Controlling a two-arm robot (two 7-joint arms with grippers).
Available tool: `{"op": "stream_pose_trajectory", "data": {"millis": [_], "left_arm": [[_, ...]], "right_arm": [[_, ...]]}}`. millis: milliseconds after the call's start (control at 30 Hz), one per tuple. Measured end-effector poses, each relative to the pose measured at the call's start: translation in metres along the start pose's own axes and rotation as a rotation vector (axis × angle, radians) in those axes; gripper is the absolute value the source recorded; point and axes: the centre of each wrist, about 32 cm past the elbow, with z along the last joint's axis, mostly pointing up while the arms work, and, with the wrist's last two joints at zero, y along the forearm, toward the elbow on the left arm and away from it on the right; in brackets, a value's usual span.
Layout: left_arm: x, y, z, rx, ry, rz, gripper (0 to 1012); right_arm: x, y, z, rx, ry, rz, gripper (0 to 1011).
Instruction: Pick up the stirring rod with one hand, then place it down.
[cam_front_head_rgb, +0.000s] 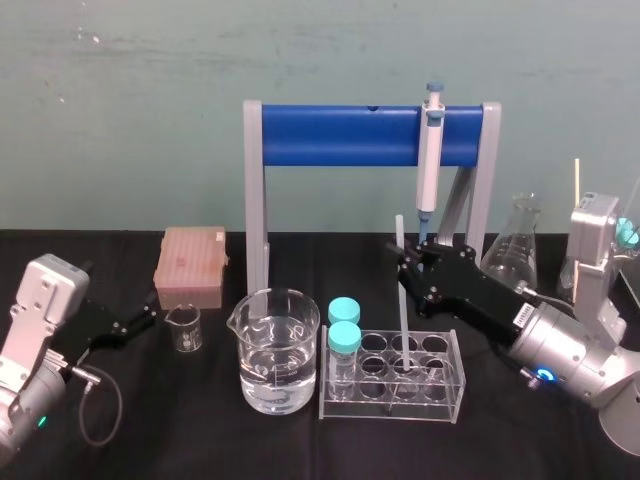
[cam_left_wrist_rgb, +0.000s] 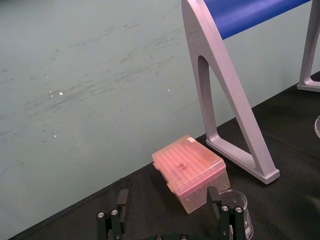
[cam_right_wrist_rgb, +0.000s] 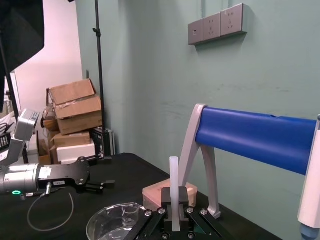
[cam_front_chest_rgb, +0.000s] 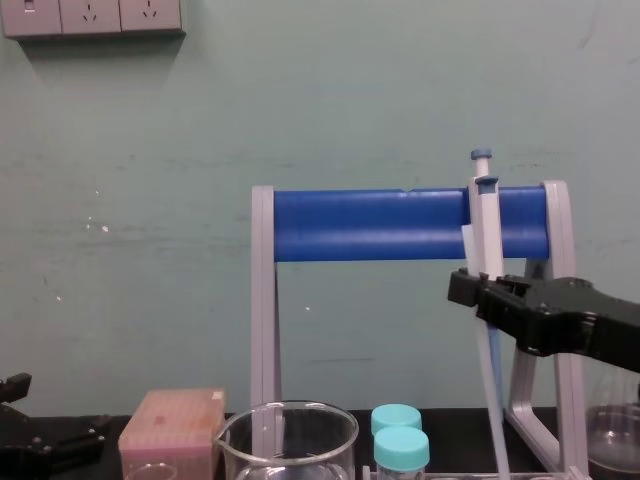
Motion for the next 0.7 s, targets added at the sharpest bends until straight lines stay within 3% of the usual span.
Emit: {"op": "stream_pose_trajectory", "data": {"millis": [700], "left_arm": [[0.0000, 0.000, 0.000, 0.000, 0.000, 0.000, 1000]], "right_arm": [[-0.0019, 0.009, -0.019, -0.070, 0.052, 0.008, 72]]}}
